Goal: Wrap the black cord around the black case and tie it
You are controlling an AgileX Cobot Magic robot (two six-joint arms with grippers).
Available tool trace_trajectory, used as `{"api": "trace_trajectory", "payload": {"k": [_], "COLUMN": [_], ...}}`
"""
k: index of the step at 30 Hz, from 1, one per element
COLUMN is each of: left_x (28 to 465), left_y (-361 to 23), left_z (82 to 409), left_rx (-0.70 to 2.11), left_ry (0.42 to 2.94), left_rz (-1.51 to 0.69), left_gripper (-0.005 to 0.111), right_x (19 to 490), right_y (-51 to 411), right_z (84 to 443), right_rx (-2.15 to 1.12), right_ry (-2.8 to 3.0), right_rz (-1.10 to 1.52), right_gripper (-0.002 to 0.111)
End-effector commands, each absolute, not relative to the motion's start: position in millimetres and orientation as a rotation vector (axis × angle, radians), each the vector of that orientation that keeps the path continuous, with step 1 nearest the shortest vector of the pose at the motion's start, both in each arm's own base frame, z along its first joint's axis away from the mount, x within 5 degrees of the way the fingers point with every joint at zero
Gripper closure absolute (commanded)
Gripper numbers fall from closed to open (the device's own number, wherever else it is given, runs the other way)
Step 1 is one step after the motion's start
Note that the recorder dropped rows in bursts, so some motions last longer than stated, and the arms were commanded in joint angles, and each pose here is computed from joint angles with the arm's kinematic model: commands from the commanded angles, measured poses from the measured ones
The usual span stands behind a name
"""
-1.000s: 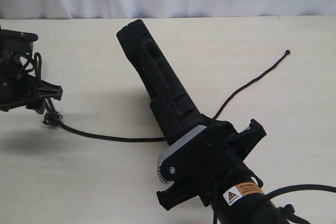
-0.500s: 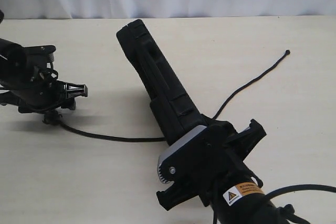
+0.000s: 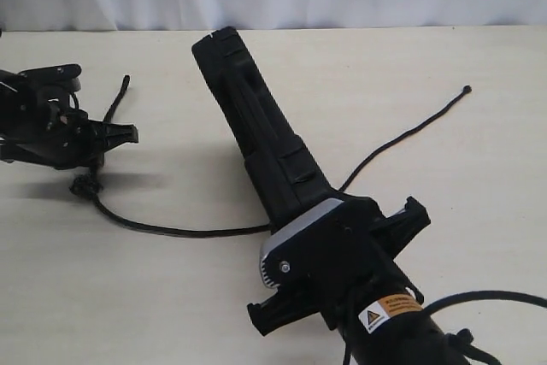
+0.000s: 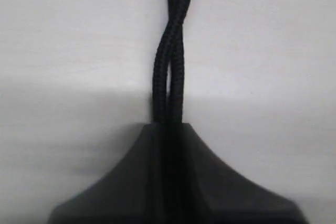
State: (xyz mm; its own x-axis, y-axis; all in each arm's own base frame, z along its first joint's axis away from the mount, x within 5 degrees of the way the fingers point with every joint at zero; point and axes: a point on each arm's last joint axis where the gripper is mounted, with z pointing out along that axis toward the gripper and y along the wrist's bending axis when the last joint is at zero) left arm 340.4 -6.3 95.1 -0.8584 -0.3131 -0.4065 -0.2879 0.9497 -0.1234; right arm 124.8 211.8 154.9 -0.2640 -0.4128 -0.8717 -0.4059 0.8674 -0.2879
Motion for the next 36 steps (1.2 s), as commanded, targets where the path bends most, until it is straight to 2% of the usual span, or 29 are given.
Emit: {"api": "trace_trajectory", "payload": {"k": [1,6,11,14,20,23,29,33,36], "left_x": [340,351,355,353,342,323,266,246,239], "left_y": [-7,-9,-10,-10,-35,-35,-45,-44,-54], "left_z": [86,101,134,149,169,179,199,193,189], "left_rx": [-0.456,-0.286,0.044,0.107,0.364,0.387,0.504,0.582,0.904], "left_ry": [2.672,2.537,2.413,2.381,2.381,2.315,1.966,1.968,1.876], "left_rz": [-0.093,-0.105,-0.018,0.007,0.079,0.059,-0.055,-0.034,0.004], "left_gripper": [0.107,0.107,0.107,0.107,0.107,0.107,0.107,0.107,0.107], "right_x": [141,167,197,203,206,207,207,208,208], "right_y": [208,200,178,173,179,180,180,180,180], "right_z": [131,115,111,111,112,113,113,114,114], "right_rx": [-0.567,-0.523,-0.448,-0.436,-0.440,-0.439,-0.437,-0.434,-0.435], "right_ry": [1.986,2.048,2.109,2.125,2.143,2.143,2.136,2.131,2.133], "right_rz": [0.008,0.088,0.126,0.157,0.184,0.186,0.185,0.185,0.186], "right_gripper": [0.104,0.104,0.104,0.104,0.104,0.104,0.104,0.104,0.104]}}
